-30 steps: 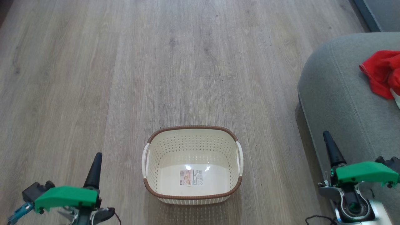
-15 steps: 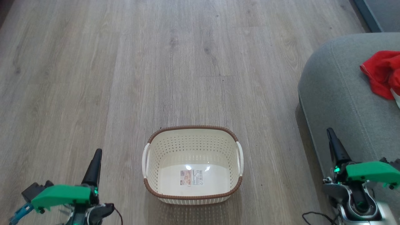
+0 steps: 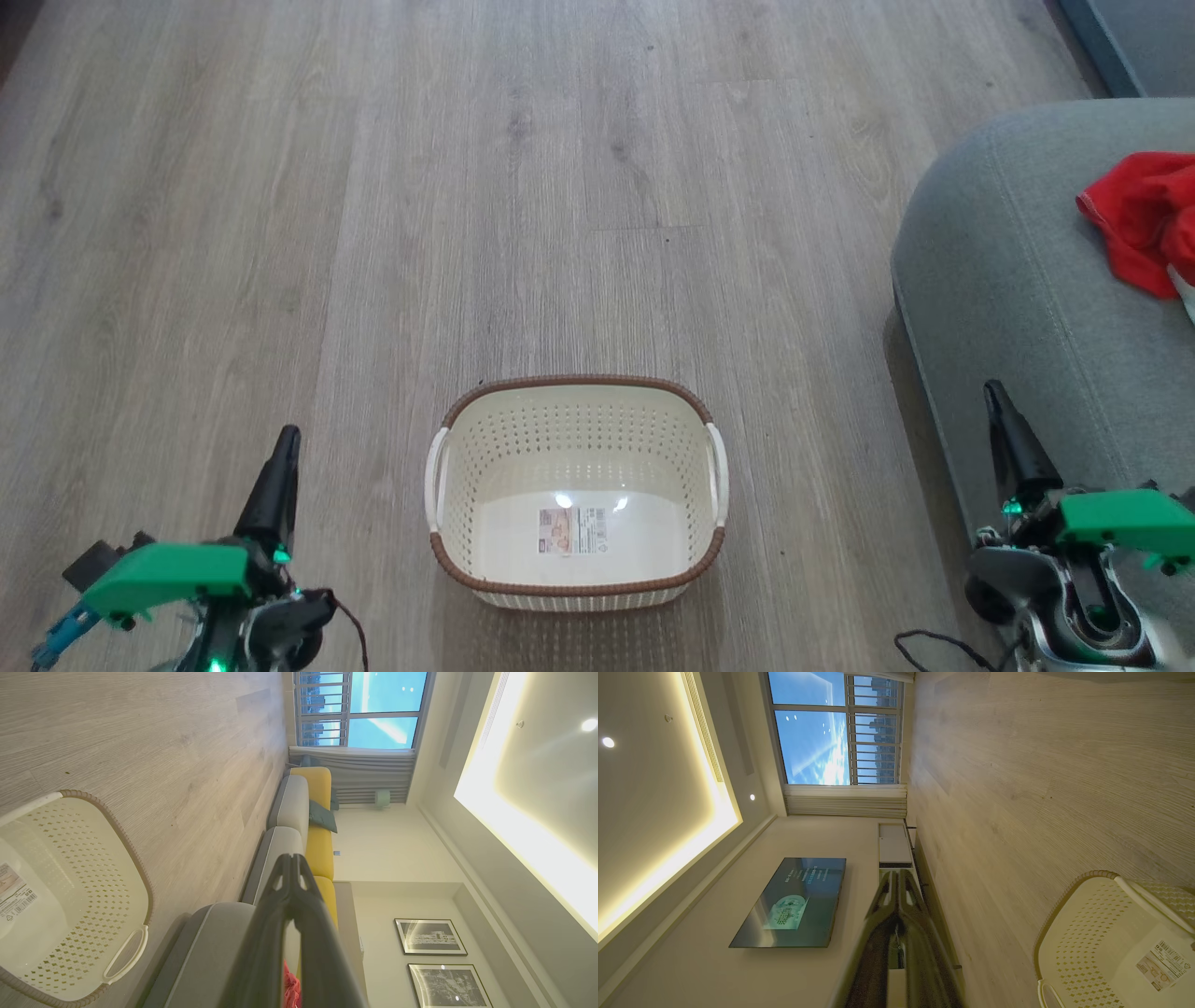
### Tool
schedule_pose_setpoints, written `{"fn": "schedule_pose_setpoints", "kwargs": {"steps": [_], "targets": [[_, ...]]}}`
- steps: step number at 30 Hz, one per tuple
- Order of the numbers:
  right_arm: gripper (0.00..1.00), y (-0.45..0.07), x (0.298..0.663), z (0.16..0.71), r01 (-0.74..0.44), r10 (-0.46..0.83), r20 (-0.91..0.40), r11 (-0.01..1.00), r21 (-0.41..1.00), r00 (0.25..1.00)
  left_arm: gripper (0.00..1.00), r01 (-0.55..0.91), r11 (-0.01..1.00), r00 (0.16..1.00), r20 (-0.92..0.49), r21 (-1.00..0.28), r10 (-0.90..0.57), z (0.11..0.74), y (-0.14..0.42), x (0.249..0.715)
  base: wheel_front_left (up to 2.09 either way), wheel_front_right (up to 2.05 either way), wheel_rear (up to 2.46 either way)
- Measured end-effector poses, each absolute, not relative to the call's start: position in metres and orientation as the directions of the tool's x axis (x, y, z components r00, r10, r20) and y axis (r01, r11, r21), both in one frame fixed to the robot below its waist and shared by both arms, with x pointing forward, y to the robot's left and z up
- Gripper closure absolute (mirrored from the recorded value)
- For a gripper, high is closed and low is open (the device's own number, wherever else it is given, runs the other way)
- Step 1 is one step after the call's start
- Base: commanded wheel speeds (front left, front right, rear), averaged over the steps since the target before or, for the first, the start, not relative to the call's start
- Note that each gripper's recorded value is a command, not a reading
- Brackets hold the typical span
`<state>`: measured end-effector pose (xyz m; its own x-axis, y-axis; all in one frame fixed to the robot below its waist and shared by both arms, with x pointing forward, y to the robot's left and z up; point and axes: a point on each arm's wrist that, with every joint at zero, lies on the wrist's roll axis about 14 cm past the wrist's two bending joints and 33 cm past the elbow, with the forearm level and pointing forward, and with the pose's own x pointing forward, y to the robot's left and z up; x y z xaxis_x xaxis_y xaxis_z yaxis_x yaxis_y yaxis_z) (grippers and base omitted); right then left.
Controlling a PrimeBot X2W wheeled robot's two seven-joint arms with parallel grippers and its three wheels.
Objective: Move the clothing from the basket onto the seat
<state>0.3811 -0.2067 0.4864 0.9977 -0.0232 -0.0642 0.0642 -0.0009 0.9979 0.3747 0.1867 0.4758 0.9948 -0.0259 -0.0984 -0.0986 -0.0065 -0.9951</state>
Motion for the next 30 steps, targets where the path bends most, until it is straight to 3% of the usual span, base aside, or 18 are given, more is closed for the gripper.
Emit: {"fn": "schedule_pose_setpoints", "kwargs": {"steps": [30], "targets": [[1.0, -0.2064, 0.3811, 0.4864, 0.064, -0.024, -0.064, -0.003, 0.998, 0.998, 1.0, -0.099, -0.007, 0.995, -0.098, -0.995, -0.023, 0.4758, 0.1877, 0.3747, 0.0, 0.0, 0.0]]}}
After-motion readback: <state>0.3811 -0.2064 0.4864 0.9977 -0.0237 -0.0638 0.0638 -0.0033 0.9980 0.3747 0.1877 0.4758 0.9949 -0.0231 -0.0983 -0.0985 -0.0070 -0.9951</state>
